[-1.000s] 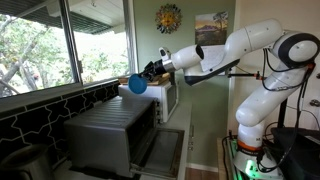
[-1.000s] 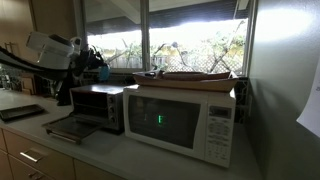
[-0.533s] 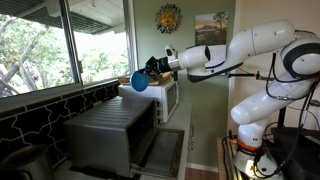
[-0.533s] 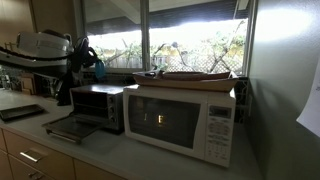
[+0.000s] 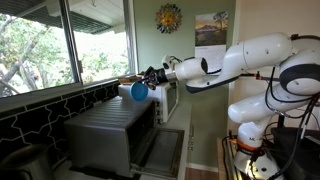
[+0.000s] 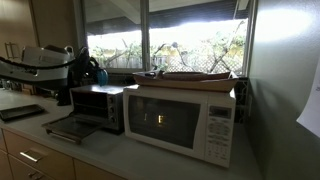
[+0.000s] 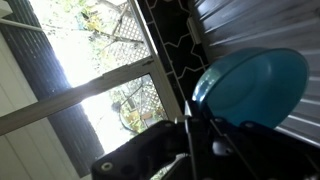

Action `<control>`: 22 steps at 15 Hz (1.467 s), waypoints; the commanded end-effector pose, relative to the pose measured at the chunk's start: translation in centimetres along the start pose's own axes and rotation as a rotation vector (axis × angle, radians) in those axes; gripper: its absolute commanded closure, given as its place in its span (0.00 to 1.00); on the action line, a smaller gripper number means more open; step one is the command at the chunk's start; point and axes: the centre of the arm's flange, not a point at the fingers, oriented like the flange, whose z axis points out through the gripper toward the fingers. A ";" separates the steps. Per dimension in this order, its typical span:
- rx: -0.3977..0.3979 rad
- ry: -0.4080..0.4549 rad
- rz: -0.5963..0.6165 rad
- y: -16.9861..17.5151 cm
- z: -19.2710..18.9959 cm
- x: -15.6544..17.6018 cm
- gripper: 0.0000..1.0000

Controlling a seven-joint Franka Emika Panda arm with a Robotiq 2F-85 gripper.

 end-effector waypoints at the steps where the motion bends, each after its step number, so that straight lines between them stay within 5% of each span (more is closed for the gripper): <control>1: -0.102 -0.010 -0.012 -2.2 2.2 -0.8 0.98; 13: -0.206 0.036 -0.089 -4.9 3.9 -1.6 0.98; 22: -0.116 0.098 -0.127 -5.3 3.3 -1.7 0.98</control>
